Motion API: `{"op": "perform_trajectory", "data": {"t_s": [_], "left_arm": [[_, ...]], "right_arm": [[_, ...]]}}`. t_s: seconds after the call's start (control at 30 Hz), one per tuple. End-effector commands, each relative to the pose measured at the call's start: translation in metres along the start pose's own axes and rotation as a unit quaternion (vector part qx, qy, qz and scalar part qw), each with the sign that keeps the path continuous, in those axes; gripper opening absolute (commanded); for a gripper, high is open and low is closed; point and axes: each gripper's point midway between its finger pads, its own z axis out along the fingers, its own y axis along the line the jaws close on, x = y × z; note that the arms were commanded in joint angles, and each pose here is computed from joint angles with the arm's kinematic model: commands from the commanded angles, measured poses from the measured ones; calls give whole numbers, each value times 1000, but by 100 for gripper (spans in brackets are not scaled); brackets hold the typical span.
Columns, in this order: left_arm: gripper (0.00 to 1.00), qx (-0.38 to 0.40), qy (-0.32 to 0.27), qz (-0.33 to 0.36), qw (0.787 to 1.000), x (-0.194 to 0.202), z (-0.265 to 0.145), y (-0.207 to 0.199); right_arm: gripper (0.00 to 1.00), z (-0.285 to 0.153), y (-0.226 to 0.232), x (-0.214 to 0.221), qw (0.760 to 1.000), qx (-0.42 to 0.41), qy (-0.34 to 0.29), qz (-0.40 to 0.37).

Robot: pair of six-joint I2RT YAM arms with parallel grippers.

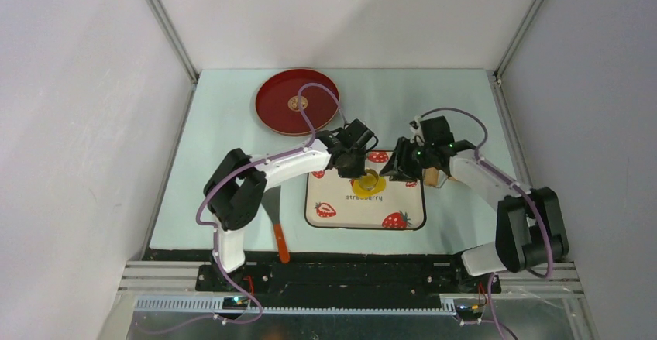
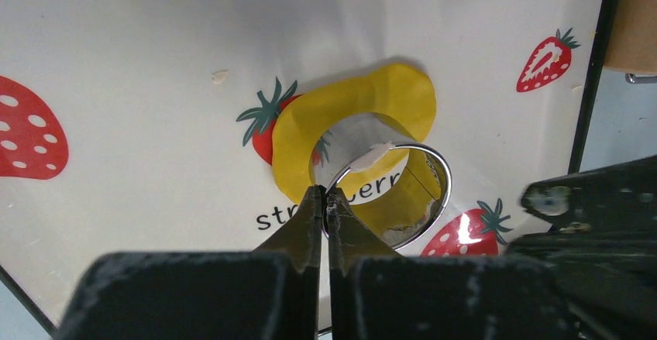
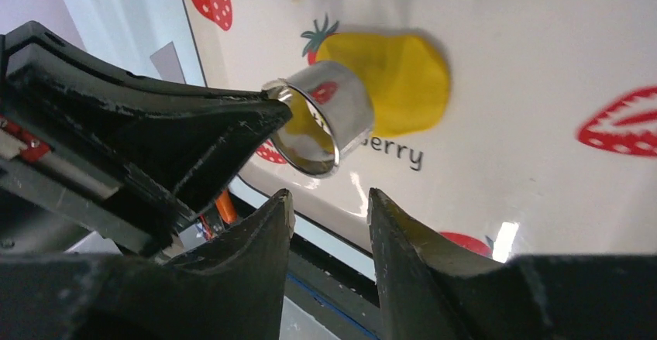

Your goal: Roll out the dumpling wrappers from the dough

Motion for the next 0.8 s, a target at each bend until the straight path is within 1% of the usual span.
{"op": "perform_trajectory", "data": {"t_s": [0.0,0.13,0.2,0.37,0.43,0.6,0.77], "left_arm": [[0,5,-7,4,1000,-6,-5,-1],[0,5,-5,3,1000,-6,-5,1],[0,6,-5,3,1000,-6,-6,1],[0,9,-7,3,1000,-8,-7,-1],[0,9,-6,3,1000,-7,-7,-1],[0,8,-2,3,1000,-5,-6,0],[0,6,0,3,1000,-4,-5,2]], "right_arm": [[45,14,31,-11,999,-35,7,-20],[41,26,29,-8,999,-25,22,-18],[35,33,23,-6,999,-15,32,-13],[33,41,14,-5,999,6,40,-10],[29,43,12,-5,999,8,43,-11],[16,49,9,-3,999,7,51,-10],[6,51,13,-4,999,-2,50,-16]]}}
